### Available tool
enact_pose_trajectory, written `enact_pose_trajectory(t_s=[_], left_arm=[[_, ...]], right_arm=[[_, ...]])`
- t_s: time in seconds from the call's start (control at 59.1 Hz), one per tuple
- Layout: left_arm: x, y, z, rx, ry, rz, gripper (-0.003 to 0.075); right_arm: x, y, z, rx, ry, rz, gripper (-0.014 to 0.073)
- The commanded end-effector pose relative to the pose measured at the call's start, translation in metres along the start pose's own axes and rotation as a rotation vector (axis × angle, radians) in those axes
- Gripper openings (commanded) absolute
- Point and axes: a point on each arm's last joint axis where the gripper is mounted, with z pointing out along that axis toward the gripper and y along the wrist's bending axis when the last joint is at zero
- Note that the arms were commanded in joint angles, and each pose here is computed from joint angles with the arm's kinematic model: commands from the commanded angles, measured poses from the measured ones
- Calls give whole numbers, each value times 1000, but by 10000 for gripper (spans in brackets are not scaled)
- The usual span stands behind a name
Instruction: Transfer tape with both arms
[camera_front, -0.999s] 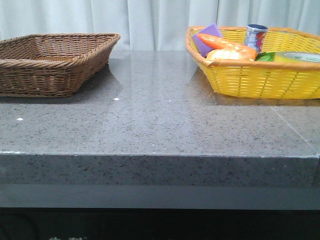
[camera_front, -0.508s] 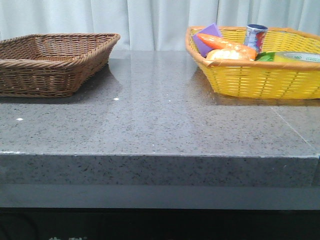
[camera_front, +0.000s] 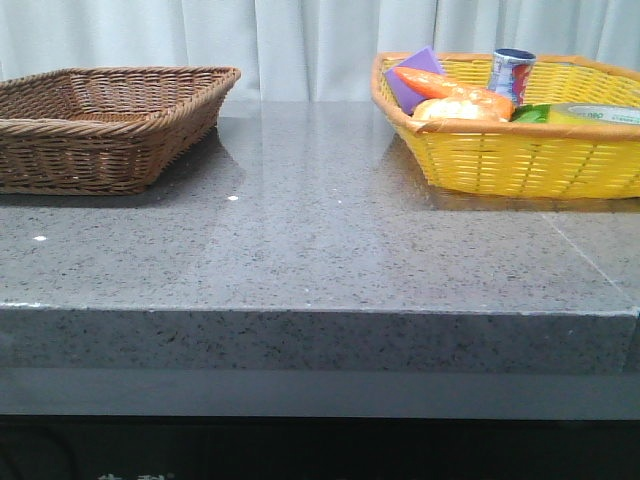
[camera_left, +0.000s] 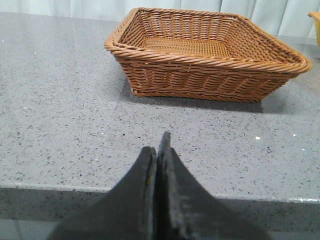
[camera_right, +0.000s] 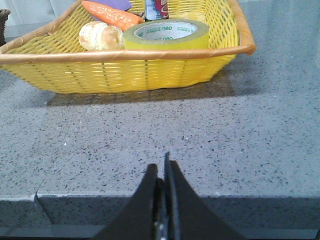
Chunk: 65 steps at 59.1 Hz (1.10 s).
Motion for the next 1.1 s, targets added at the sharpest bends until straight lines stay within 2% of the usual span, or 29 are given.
enact_pose_trajectory(t_s=[0.0, 0.406, 0.525, 0.626, 0.711, 0.948, 1.084], left_arm=[[2, 0, 1, 5, -88, -12, -20], [1, 0, 1, 5, -99, -12, -20], [-8, 0, 0, 8, -188, -39, -20], [-29, -1, -6, 12, -280, -39, -20], [-51, -3, -13, 19, -291, -38, -20], [-117, -8, -16, 16, -94, 4, -20], [-137, -9, 2, 9, -34, 11, -20]], right_arm=[[-18, 2, -5, -7, -139, -1, -120], [-19, 2, -5, -8, -157, -1, -120], [-25, 2, -7, -9, -200, -1, -120], [-41, 5, -13, -18, -224, -3, -120], [-61, 9, -20, -25, -218, -8, -120], [-134, 21, -26, -29, -221, -32, -110], [-158, 25, -8, -22, -128, -31, -110]])
